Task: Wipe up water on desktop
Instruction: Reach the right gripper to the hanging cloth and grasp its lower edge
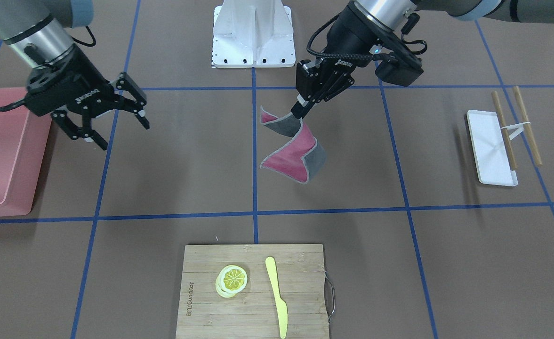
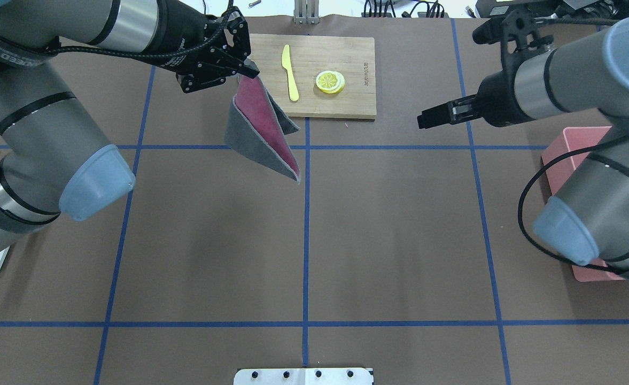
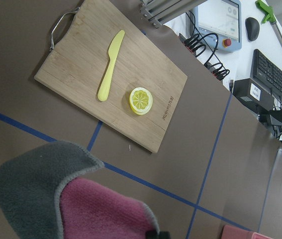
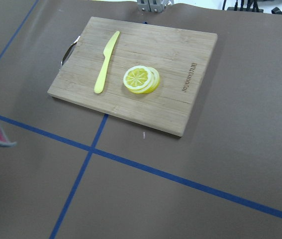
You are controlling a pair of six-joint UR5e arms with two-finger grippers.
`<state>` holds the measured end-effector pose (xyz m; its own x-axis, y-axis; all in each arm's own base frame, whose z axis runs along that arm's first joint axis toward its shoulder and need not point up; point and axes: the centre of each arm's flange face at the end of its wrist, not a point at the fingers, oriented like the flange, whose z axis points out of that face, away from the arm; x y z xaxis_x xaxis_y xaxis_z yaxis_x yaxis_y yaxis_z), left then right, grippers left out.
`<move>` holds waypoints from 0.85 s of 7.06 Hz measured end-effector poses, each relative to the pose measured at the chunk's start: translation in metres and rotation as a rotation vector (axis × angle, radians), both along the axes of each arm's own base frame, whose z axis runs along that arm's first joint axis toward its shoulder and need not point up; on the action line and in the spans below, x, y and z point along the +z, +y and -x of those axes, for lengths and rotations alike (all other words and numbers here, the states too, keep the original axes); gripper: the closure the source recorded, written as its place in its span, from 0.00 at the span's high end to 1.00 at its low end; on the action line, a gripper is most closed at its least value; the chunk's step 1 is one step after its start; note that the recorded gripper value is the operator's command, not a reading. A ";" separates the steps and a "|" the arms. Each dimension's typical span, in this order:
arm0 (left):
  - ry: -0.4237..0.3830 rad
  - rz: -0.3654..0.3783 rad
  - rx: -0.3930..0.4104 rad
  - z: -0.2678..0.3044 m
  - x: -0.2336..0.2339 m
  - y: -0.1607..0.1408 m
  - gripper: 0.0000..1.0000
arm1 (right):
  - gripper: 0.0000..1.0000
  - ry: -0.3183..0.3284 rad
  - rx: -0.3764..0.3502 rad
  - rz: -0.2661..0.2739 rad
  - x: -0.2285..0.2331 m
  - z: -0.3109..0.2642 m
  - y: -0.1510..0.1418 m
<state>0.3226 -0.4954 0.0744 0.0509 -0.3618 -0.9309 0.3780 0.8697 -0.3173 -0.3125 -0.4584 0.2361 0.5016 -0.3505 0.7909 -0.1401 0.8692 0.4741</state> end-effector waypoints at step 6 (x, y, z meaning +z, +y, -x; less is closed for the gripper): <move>0.036 0.033 -0.051 -0.020 -0.027 0.001 0.00 | 0.95 -0.014 0.008 -0.158 -0.060 0.143 0.117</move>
<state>0.3425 -0.4948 0.0478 -0.0019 -0.3932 -0.9195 0.4097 0.8384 -0.3594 -0.4559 -0.3410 0.1756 0.4945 -0.4668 0.7332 -0.1543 0.7830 0.6026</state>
